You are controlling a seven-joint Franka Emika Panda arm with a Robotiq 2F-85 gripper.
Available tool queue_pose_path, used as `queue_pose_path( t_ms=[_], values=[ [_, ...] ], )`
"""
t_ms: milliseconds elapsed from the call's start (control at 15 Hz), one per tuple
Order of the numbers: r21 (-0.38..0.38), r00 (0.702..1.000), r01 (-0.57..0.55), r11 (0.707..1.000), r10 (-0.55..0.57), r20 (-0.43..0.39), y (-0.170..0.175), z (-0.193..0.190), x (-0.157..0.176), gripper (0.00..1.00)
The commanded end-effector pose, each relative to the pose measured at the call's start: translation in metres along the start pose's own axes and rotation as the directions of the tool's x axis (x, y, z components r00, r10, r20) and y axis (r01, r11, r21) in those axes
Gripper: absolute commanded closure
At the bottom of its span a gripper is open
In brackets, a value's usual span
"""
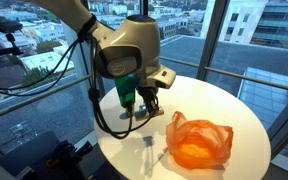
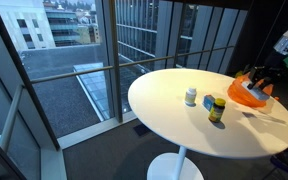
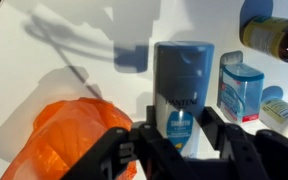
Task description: Move the white bottle from the plastic bag to the table
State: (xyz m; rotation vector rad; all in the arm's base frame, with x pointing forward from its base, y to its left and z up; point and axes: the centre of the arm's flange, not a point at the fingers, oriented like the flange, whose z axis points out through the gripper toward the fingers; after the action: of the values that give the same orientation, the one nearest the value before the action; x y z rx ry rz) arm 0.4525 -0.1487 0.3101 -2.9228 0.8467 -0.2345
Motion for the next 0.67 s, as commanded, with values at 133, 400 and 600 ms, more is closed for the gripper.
queue_pose_path(
  t_ms=[133,400,600],
  values=[
    [-0.001,1.0,0.0,1.0,0.0,0.003,0.0,0.001,0.0,0.51],
    [0.004,1.0,0.025,1.0,-0.025,-0.003,-0.01,0.014,-0.001,0.76],
    [0.009,0.998,0.058,0.998,-0.058,-0.01,-0.026,0.031,-0.002,0.76]
  ],
)
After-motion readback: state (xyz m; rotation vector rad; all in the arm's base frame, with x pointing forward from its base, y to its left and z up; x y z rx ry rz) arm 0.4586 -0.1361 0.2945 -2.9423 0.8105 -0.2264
